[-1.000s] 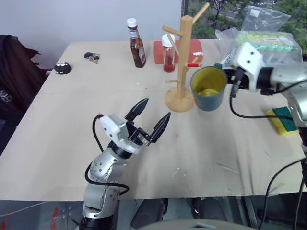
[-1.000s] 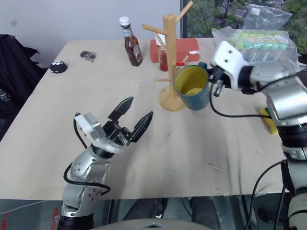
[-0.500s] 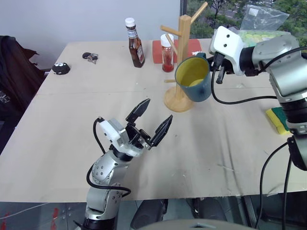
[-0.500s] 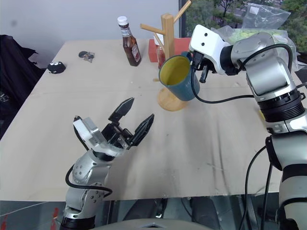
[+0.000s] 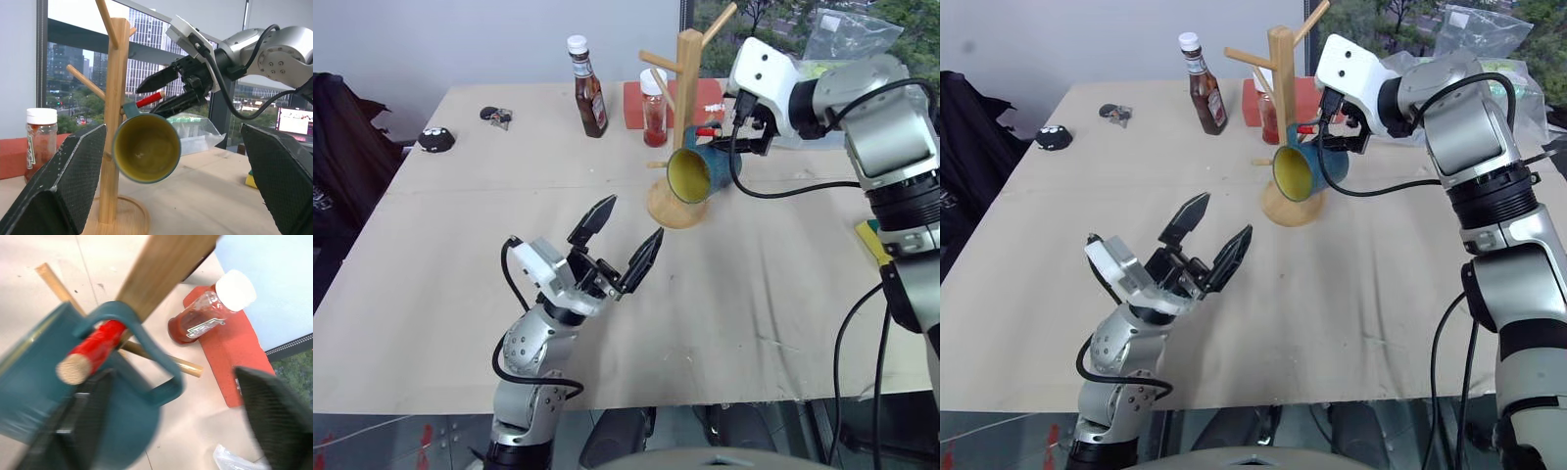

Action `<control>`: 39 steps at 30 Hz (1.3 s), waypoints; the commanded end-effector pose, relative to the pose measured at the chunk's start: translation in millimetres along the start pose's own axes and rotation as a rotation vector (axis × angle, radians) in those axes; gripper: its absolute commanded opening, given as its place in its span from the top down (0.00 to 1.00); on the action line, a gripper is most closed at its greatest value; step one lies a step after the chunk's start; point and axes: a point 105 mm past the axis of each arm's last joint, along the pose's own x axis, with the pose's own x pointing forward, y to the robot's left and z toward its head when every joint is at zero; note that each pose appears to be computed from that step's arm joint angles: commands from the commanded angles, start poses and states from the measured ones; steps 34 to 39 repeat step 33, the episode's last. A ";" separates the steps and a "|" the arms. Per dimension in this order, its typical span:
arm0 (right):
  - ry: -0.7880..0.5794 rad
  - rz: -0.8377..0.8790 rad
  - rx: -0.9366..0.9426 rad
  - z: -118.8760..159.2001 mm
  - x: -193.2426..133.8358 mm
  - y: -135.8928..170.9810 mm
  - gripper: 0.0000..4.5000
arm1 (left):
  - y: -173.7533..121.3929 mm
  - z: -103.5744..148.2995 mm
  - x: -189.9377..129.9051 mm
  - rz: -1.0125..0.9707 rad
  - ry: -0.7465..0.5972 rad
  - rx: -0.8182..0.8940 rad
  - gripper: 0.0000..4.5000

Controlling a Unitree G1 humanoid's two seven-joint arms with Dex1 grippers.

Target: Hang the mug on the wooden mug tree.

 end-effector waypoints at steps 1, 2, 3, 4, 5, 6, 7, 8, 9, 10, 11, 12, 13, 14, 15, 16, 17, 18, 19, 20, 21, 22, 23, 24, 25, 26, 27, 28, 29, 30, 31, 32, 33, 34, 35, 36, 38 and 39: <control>-0.035 -0.066 0.003 8.1 -21.8 -18.1 0.01 | -3.5 5.7 2.2 -0.013 -0.026 0.011 0.00; -0.033 -0.065 0.022 3.5 -26.3 -18.3 0.01 | -3.3 4.7 1.8 -0.010 -0.017 0.013 0.00; -0.034 -0.052 0.052 -5.9 -34.0 -16.1 0.01 | -2.6 2.6 0.7 -0.007 0.002 0.019 0.00; -0.042 -0.021 0.085 -14.9 -42.5 -10.6 0.01 | -1.7 -0.5 -1.0 -0.002 0.028 0.027 0.00; -0.057 0.016 0.122 -22.5 -51.6 -3.6 0.01 | -0.4 -3.2 -2.9 0.009 0.052 0.030 0.00; -0.076 0.045 0.152 -28.8 -60.3 3.0 0.01 | 0.5 -5.2 -4.8 0.019 0.069 0.023 0.00; -0.097 0.065 0.178 -34.3 -68.3 8.9 0.01 | 0.7 -6.5 -6.8 0.022 0.085 0.020 0.00; -0.110 0.076 0.209 -41.0 -75.8 14.2 0.01 | 0.3 -7.8 -9.1 0.019 0.106 0.021 0.00; -0.119 0.087 0.252 -50.6 -83.0 22.3 0.01 | 0.8 -10.8 -13.3 0.024 0.135 0.006 0.00; -0.129 0.103 0.313 -61.8 -90.3 32.8 0.01 | 2.2 -16.2 -18.7 0.034 0.179 -0.012 0.00; -0.133 0.118 0.380 -72.3 -96.1 44.9 0.01 | 2.6 -24.4 -26.2 0.027 0.241 -0.014 0.00; -0.121 0.139 0.432 -84.4 -101.1 60.0 0.01 | 4.3 -32.2 -35.6 0.018 0.300 -0.003 0.00; -0.132 0.150 0.498 -95.0 -102.5 76.6 0.01 | 9.7 -41.7 -47.8 0.026 0.373 -0.002 0.00; -0.144 0.132 0.538 -103.9 -102.0 89.4 0.01 | 13.9 -49.6 -58.4 0.026 0.442 0.011 0.00; -0.165 0.104 0.563 -110.7 -101.0 100.4 0.01 | 17.1 -54.0 -65.7 0.029 0.484 0.019 0.00; -0.205 0.087 0.604 -115.4 -101.0 111.4 0.01 | 19.0 -55.8 -69.9 0.040 0.502 0.007 0.00; -0.231 0.075 0.628 -117.3 -101.6 118.4 0.01 | 19.6 -55.8 -71.9 0.046 0.507 -0.001 0.00; -0.241 0.062 0.666 -124.9 -101.7 133.4 0.01 | 16.9 -59.1 -75.8 0.056 0.528 -0.036 0.00; -0.256 0.026 0.739 -134.6 -101.9 144.8 0.01 | 12.8 -63.0 -80.1 0.063 0.555 -0.073 0.00; -0.274 -0.029 0.770 -143.0 -102.5 152.2 0.01 | 8.0 -67.2 -84.7 0.063 0.584 -0.103 0.00; -0.297 -0.100 0.803 -149.8 -103.3 156.9 0.01 | 3.5 -70.9 -88.9 0.060 0.613 -0.124 0.00; -0.310 -0.159 0.841 -155.5 -104.0 161.2 0.01 | 1.2 -73.2 -91.8 0.057 0.636 -0.123 0.00; -0.290 -0.211 0.829 -163.2 -104.1 168.2 0.01 | 0.5 -74.7 -93.8 0.063 0.651 -0.116 0.00; -0.264 -0.232 0.806 -168.8 -103.7 176.9 0.01 | 0.1 -74.6 -94.0 0.070 0.651 -0.120 0.00; -0.249 -0.256 0.792 -173.1 -103.8 183.5 0.01 | -0.6 -74.2 -93.9 0.071 0.652 -0.117 0.00; -0.243 -0.271 0.779 -175.2 -103.9 187.3 0.01 | -1.1 -73.8 -93.7 0.072 0.652 -0.116 0.00; -0.224 -0.296 0.758 -179.7 -104.6 191.3 0.01 | -1.7 -74.1 -93.9 0.070 0.660 -0.107 0.00; -0.201 -0.315 0.730 -185.3 -105.1 197.3 0.01 | -2.9 -75.0 -94.9 0.064 0.672 -0.102 0.00; -0.185 -0.324 0.705 -188.7 -105.3 202.0 0.01 | -3.7 -75.6 -95.6 0.060 0.680 -0.099 0.00; -0.182 -0.328 0.709 -191.5 -105.5 206.3 0.01 | -3.7 -76.4 -96.4 0.056 0.687 -0.091 0.00; -0.182 -0.324 0.716 -193.5 -105.3 210.4 0.01 | -3.0 -76.7 -96.3 0.053 0.687 -0.084 0.00; -0.187 -0.326 0.717 -194.3 -105.3 211.5 0.01 | -1.7 -76.7 -95.6 0.056 0.682 -0.085 0.00; -0.191 -0.328 0.715 -194.5 -104.9 211.3 0.01 | -0.1 -76.5 -94.2 0.059 0.676 -0.086 0.00; -0.191 -0.328 0.715 -194.5 -104.9 211.3 0.01 | -0.1 -76.5 -94.2 0.059 0.676 -0.086 0.00; -0.191 -0.328 0.715 -194.5 -104.9 211.3 0.01 | -0.1 -76.5 -94.2 0.059 0.676 -0.086 0.00; -0.191 -0.328 0.715 -194.5 -104.9 211.3 0.01 | -0.1 -76.5 -94.2 0.059 0.676 -0.086 0.00; -0.191 -0.328 0.715 -194.5 -104.9 211.3 0.01 | -0.1 -76.5 -94.2 0.059 0.676 -0.086 0.00; -0.191 -0.328 0.715 -194.5 -104.9 211.3 0.01 | -0.1 -76.5 -94.2 0.059 0.676 -0.086 0.00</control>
